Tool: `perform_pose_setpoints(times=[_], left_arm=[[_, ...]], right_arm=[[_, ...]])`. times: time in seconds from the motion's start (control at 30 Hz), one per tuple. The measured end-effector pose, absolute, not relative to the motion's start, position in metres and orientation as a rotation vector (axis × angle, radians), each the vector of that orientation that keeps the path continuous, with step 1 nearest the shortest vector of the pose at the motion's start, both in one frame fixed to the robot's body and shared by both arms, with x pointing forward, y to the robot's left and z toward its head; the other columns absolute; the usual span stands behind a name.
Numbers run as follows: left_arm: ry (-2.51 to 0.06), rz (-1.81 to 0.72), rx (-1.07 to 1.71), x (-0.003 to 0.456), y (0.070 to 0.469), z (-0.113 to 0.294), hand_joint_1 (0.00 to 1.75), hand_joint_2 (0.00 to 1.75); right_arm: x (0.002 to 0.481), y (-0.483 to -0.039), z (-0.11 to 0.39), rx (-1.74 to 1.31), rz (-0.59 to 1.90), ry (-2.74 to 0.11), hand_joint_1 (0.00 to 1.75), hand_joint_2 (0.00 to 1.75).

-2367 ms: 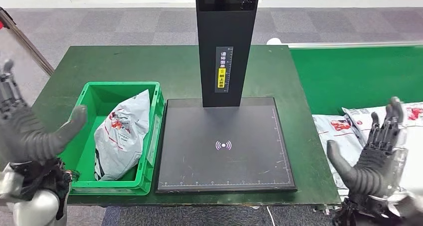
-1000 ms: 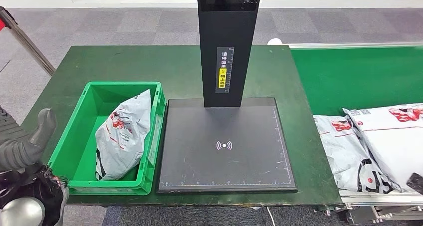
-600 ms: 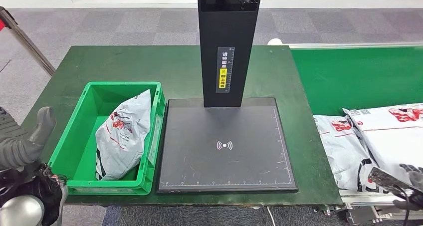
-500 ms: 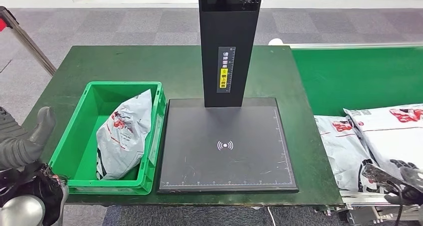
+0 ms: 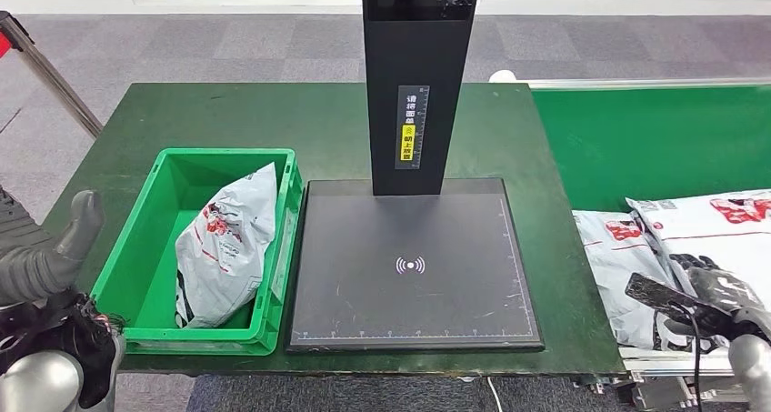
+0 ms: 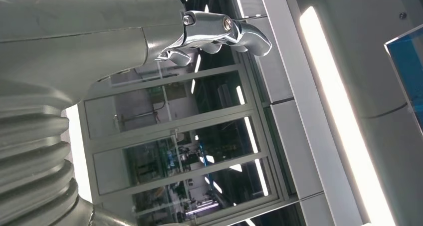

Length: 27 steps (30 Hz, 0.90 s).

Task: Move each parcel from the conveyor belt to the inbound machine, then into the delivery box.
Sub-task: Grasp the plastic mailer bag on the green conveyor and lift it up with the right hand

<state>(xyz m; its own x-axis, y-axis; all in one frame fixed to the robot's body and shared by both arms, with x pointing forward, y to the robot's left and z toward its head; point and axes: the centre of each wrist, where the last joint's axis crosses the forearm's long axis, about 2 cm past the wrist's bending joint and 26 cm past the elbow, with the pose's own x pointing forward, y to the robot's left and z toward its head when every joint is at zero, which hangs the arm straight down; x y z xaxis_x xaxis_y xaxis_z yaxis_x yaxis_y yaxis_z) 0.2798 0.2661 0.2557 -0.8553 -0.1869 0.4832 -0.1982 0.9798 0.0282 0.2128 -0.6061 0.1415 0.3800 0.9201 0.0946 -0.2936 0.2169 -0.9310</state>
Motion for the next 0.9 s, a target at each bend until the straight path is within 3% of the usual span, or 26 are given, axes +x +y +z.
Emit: perform_pose_setpoints(times=[0.9], left_arm=[[-2.605, 0.033, 0.278, 0.289, 0.267, 0.256, 0.0, 1.75]], right_arm=[[0.227, -0.562, 0.1, -0.853, 1.106, -0.73, 0.0, 1.75]])
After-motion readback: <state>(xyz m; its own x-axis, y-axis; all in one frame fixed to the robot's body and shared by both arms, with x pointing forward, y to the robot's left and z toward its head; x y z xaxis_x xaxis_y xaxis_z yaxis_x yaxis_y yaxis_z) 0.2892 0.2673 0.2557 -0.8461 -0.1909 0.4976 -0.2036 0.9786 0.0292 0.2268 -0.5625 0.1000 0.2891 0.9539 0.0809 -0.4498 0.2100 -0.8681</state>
